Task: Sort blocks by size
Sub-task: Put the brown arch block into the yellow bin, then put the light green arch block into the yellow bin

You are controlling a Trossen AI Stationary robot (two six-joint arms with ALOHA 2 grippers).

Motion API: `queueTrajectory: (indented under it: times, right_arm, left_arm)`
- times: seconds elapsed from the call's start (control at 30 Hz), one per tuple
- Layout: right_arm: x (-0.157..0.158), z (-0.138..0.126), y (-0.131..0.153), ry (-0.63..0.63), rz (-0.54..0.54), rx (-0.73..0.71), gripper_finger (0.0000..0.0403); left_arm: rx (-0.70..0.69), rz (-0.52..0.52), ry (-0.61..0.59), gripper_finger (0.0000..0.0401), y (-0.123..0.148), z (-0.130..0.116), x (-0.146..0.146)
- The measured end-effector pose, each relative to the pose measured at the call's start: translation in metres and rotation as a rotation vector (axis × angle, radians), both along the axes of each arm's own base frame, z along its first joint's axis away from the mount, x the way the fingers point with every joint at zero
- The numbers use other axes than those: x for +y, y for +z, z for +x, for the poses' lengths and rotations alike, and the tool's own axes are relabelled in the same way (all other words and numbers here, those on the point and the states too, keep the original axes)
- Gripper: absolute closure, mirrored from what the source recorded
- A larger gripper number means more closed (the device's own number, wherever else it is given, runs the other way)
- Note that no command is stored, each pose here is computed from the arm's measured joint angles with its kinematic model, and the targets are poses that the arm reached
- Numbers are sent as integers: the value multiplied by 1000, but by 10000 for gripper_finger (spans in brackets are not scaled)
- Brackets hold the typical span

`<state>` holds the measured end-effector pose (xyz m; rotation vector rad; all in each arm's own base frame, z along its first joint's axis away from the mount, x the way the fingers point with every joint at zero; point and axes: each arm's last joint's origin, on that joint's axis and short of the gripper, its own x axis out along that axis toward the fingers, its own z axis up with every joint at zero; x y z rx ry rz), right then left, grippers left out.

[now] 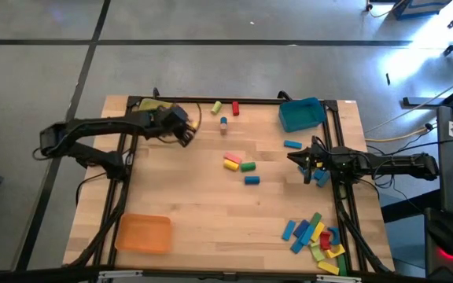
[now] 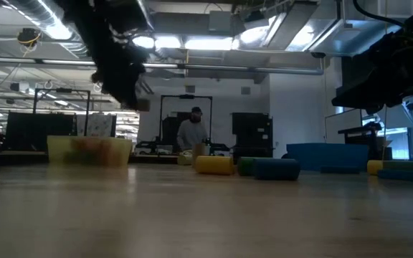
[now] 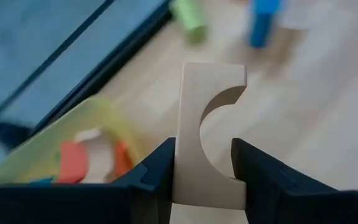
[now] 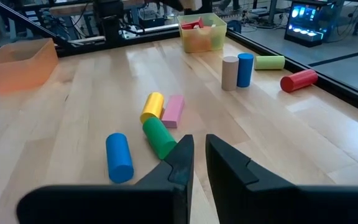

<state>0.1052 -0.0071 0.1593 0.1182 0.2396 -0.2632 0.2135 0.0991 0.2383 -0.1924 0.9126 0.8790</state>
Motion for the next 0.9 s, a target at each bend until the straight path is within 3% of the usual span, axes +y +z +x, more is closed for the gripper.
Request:
queueTrajectory:
  times: [0.17,0.33,0.57,0.9]
  right_arm:
    - [0,0,0,-6,-2,0,357]
    - [0,0,0,-7,0,1,357]
    - [0,0,0,-6,-1,4,357]
    - [0,0,0,-6,-1,6,357]
  left_arm:
    - [19,-40,208,273,-25,-25,31]
    - [20,-70,312,273,-41,-38,48]
    - [42,-72,322,263,-43,-42,52]
    - [47,-58,296,192,-37,-42,52]
